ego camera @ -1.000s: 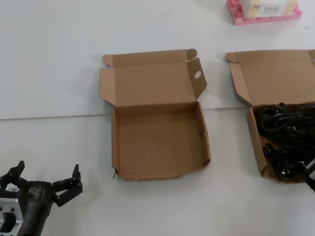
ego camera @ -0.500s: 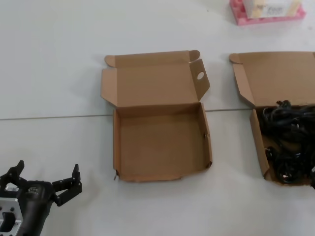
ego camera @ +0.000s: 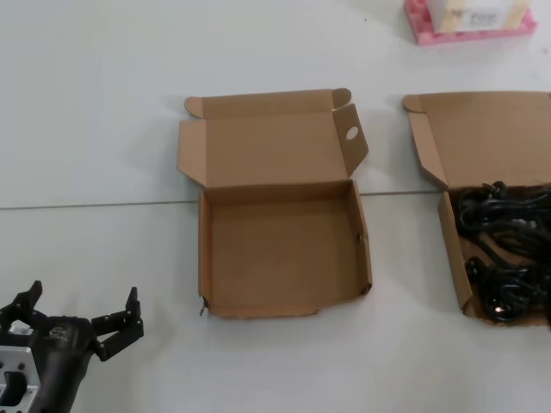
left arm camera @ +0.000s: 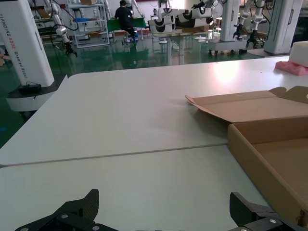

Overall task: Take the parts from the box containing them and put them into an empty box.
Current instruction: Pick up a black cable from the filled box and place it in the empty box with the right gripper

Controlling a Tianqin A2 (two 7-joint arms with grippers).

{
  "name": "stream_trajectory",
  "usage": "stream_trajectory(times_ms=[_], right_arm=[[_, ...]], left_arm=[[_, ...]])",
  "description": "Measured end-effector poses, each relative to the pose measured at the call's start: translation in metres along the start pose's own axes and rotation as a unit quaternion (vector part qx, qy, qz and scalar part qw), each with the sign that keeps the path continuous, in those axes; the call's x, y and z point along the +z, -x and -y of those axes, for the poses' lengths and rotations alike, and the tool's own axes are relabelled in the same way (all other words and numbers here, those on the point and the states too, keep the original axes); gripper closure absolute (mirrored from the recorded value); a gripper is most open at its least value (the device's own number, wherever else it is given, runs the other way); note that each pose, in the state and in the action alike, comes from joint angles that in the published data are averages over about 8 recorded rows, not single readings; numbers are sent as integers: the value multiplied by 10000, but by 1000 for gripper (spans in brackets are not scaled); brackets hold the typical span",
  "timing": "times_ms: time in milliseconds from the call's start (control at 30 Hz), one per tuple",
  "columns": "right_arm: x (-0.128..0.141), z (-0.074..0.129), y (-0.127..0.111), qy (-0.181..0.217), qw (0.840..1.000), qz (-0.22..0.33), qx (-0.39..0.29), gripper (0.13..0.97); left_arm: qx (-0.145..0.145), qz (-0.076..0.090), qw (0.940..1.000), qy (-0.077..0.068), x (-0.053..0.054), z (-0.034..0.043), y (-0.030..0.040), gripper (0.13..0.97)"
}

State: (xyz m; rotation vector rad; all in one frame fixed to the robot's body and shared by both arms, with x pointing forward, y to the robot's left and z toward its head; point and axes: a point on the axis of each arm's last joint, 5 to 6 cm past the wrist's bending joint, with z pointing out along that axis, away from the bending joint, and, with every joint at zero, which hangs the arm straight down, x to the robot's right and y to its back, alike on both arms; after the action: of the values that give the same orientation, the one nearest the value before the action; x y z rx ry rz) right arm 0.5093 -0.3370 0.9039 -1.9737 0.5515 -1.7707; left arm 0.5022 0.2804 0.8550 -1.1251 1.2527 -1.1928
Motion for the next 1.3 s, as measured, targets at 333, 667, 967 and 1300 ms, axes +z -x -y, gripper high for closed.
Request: stream_trajectory(times_ms=[333,667,967,1300], right_arm=[[-242,612,346,-1024,9907,421,786,844],[3,1093,855,-1670,9735,896,1280,844],[362,1371,979,-2040,9650,976,1329,845],[601,1549,1052,-2233,9606,1074,1258,845]], left_arm=[[0,0,10000,0,0,0,0,132],[0,0,10000,0,0,0,0,132],[0,0,10000,0,0,0,0,132],[0,0,10000,0,0,0,0,132]])
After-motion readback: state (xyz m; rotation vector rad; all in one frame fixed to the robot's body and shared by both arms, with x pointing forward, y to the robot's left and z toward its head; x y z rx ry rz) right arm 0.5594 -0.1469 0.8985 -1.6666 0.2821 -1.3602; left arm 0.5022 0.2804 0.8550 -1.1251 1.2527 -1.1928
